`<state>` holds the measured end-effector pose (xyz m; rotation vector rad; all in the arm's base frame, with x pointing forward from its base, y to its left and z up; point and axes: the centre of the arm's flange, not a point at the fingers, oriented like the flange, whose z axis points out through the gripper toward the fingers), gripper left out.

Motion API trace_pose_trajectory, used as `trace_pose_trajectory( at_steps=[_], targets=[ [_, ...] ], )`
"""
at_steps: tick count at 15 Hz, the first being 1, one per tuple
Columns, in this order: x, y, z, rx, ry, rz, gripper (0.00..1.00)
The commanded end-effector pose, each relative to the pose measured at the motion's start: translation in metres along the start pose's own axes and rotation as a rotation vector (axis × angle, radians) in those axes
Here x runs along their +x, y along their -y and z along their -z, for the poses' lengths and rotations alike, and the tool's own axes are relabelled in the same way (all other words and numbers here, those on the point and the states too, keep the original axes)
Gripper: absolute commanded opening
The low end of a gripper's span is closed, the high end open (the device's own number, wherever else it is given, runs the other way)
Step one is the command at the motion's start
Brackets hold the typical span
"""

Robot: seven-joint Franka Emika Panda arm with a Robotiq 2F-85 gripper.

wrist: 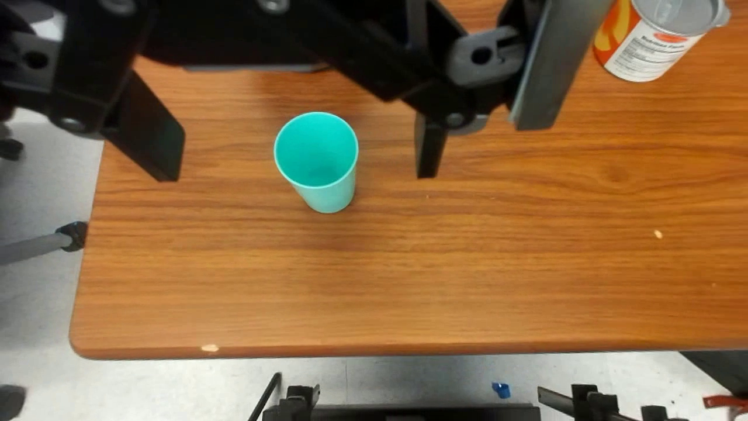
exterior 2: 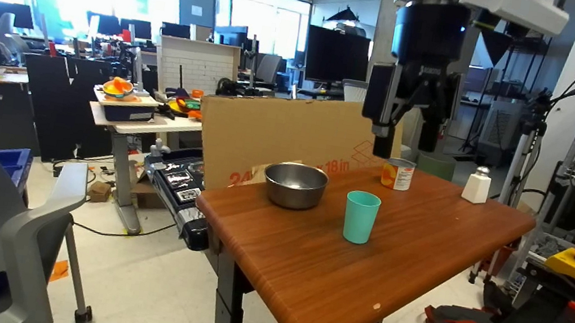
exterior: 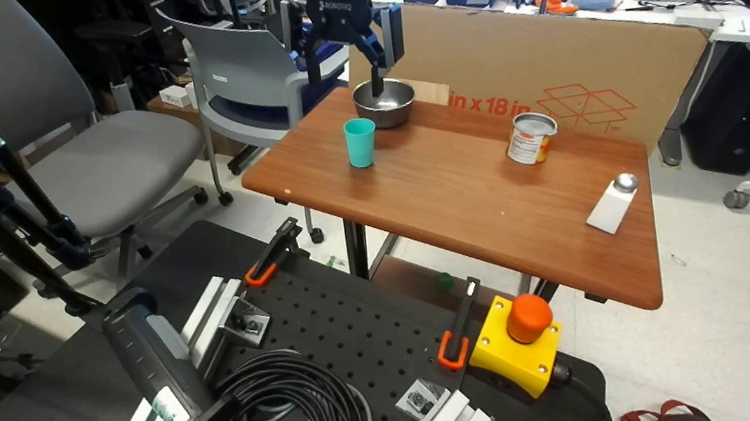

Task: Move the cup to the left on the table

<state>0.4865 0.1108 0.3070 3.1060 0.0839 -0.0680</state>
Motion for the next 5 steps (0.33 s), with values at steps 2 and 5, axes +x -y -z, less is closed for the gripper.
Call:
trace_pose_trajectory(
  at_steps=[2, 5],
  targets=[
    [-0.001, 0.001, 0.000, 0.000, -0.002, 0.002, 1.00],
    [0.001, 0.005, -0.010, -0.001, 0.016, 0.008, 1.00]
  ],
)
